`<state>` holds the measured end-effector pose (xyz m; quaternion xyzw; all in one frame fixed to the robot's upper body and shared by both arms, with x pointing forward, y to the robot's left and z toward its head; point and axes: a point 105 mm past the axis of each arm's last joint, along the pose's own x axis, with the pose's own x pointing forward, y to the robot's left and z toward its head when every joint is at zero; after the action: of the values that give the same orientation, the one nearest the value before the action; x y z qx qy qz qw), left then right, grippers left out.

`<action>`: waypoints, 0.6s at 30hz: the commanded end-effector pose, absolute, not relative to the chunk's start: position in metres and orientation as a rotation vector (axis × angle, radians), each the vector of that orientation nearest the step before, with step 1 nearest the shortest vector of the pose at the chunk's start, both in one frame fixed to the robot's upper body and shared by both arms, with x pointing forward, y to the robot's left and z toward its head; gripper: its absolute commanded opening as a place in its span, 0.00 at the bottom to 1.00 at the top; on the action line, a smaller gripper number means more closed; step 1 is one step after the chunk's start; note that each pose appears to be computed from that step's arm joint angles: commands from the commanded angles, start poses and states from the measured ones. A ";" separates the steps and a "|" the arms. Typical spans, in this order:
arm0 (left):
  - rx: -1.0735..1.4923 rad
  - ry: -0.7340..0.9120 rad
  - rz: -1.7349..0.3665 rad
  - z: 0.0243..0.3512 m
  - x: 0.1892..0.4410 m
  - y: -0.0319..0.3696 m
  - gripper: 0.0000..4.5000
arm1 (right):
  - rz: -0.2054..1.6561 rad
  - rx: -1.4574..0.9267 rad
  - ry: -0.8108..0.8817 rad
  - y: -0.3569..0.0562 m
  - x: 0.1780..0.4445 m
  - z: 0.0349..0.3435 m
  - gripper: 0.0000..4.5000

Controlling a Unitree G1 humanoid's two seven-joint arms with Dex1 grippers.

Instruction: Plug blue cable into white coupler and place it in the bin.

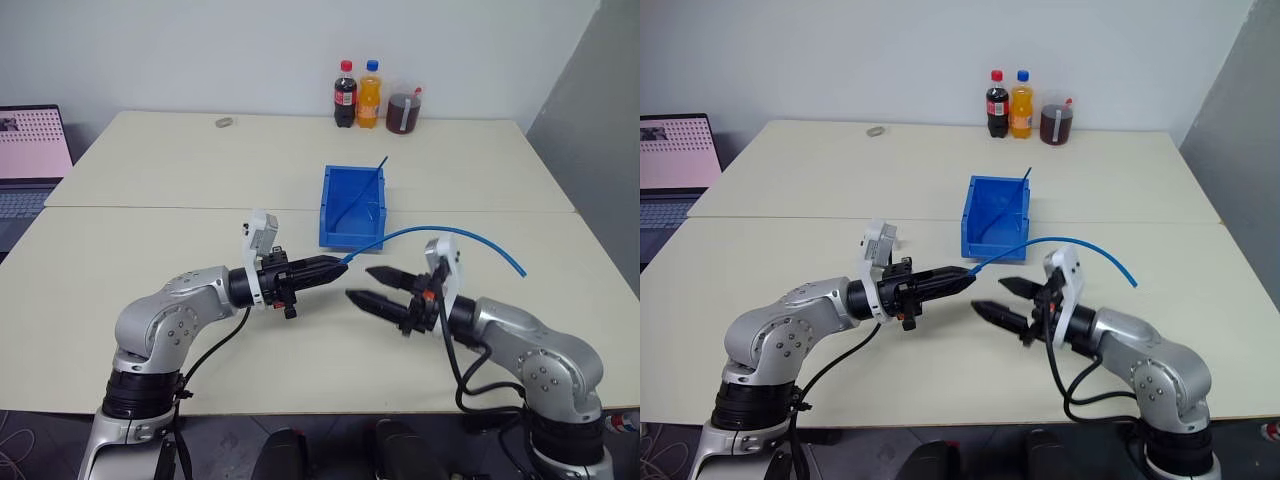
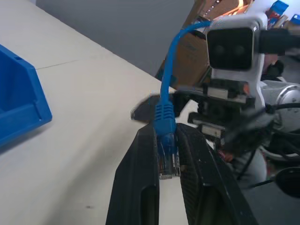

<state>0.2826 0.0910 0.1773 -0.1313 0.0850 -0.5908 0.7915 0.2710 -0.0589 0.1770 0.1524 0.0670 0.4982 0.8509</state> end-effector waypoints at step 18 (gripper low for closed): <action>-0.310 0.146 -1.320 0.200 0.272 0.083 0.06 | 1.160 0.492 0.138 -0.046 0.267 0.200 0.79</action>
<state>0.2789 0.0869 0.1835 -0.1577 0.0966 -0.5906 0.7855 0.2702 -0.0489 0.1885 0.2310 0.0851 0.5287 0.8123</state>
